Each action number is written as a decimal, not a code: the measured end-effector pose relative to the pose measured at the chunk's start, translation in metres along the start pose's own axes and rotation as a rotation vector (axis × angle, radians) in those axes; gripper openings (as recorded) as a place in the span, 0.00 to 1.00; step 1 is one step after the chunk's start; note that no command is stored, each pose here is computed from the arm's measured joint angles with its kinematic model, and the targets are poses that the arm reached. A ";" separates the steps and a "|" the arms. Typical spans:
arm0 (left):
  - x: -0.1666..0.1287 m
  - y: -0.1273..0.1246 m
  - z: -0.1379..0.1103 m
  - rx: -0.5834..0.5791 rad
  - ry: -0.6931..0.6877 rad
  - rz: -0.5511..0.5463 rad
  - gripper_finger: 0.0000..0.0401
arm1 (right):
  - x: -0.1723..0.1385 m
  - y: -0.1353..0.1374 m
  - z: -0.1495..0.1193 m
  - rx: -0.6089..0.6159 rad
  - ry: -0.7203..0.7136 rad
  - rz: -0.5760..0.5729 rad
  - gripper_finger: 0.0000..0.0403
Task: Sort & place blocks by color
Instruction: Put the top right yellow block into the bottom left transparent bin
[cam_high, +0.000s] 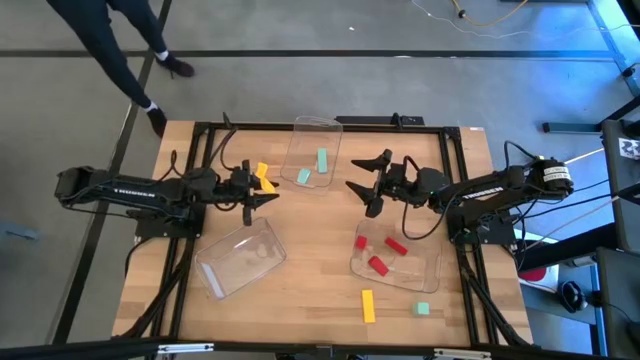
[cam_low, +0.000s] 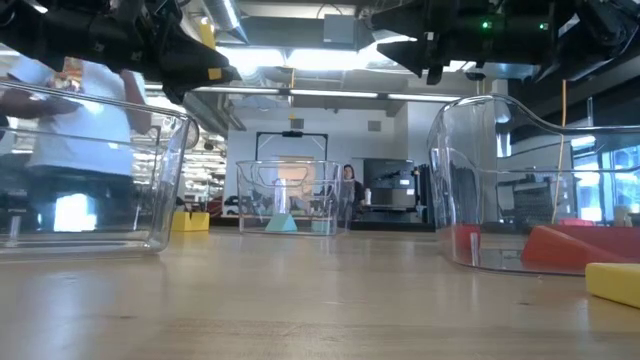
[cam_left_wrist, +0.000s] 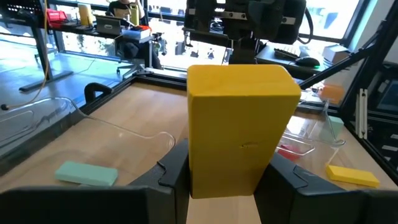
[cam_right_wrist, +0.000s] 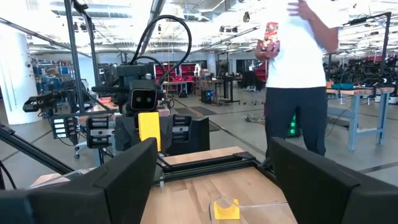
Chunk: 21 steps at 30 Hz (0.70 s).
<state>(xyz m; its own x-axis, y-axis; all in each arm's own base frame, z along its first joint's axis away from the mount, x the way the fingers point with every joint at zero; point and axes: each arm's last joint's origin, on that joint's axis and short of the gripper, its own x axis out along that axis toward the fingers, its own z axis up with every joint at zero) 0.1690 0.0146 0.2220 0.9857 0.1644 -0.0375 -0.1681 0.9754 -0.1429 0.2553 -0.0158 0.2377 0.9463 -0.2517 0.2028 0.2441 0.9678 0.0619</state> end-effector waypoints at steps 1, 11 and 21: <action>0.000 0.000 0.000 0.000 0.000 0.000 0.30 | 0.000 0.000 0.000 0.000 0.000 0.000 0.77; 0.000 0.000 0.000 -0.001 0.003 -0.014 0.30 | 0.000 0.000 0.000 0.000 0.000 0.000 0.77; 0.000 -0.001 0.000 -0.007 0.004 -0.019 0.30 | 0.000 0.000 0.000 0.000 0.000 0.000 0.77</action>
<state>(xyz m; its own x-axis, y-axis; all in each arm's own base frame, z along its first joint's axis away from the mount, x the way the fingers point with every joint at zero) 0.1691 0.0140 0.2220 0.9887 0.1452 -0.0386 -0.1494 0.9772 -0.1507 0.2553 -0.0158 0.2378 0.9463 -0.2517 0.2029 0.2441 0.9678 0.0619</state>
